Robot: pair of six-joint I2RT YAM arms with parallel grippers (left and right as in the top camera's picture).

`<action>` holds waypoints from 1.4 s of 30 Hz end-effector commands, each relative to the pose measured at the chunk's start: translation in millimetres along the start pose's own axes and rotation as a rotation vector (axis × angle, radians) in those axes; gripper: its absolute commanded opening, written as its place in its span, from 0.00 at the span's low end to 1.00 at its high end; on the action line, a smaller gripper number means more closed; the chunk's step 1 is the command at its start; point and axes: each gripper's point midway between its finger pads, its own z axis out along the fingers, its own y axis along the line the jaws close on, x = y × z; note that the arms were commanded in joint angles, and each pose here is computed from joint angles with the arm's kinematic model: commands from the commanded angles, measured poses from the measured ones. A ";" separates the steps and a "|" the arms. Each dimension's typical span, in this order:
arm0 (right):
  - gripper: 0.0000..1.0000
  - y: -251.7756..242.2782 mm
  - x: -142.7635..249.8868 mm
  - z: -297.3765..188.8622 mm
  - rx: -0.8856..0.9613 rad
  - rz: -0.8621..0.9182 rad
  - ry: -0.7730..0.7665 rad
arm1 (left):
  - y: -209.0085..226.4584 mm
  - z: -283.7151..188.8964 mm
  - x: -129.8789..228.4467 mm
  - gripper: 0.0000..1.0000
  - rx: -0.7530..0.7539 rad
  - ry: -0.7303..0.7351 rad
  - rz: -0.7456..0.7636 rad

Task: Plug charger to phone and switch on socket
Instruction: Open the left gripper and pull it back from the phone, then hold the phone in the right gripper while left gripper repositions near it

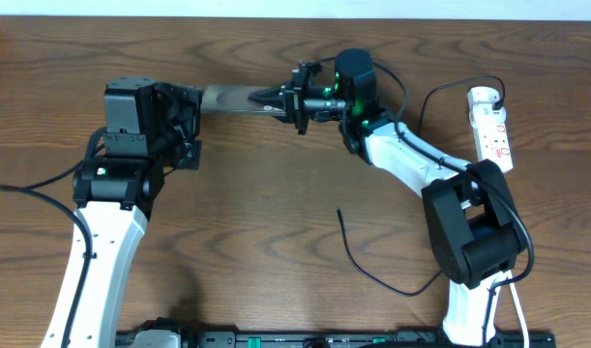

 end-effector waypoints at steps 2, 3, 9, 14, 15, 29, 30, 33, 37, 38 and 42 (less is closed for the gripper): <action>0.01 18.9 19.4 8.9 -0.044 0.042 0.044 | -4.8 3.1 5.0 0.92 0.014 0.041 -0.054; 0.01 21.9 21.4 10.6 -0.056 0.035 0.045 | -4.8 3.1 5.1 0.92 0.014 0.041 -0.065; 0.01 29.4 30.8 19.9 -0.092 0.003 0.047 | -10.9 2.8 6.9 0.92 0.038 0.054 -0.070; 0.01 26.3 42.8 31.7 -0.090 -0.003 0.064 | -23.3 2.0 7.9 0.92 0.089 0.062 -0.039; 0.01 27.6 46.9 34.2 -0.096 -0.015 0.072 | -25.9 1.7 7.6 0.93 0.101 0.059 -0.013; 0.01 36.3 62.2 44.1 -0.143 -0.069 0.087 | -30.2 1.4 7.3 0.92 0.119 0.056 0.020; 0.01 37.4 63.7 44.4 -0.147 -0.075 0.091 | -31.1 1.3 7.2 0.92 0.122 0.056 0.022; 0.01 38.7 65.7 44.8 -0.153 -0.084 0.096 | -35.9 0.8 6.8 0.85 0.143 0.052 0.060; 0.01 38.1 67.1 45.8 -0.152 -0.084 0.099 | -37.4 0.8 6.5 0.85 0.149 0.050 0.060; 0.01 38.0 67.4 46.0 -0.151 -0.084 0.100 | -38.0 0.9 6.4 0.85 0.151 0.049 0.061; 0.01 38.0 69.0 46.8 -0.152 -0.086 0.103 | -39.3 2.7 5.4 0.85 0.155 0.046 0.062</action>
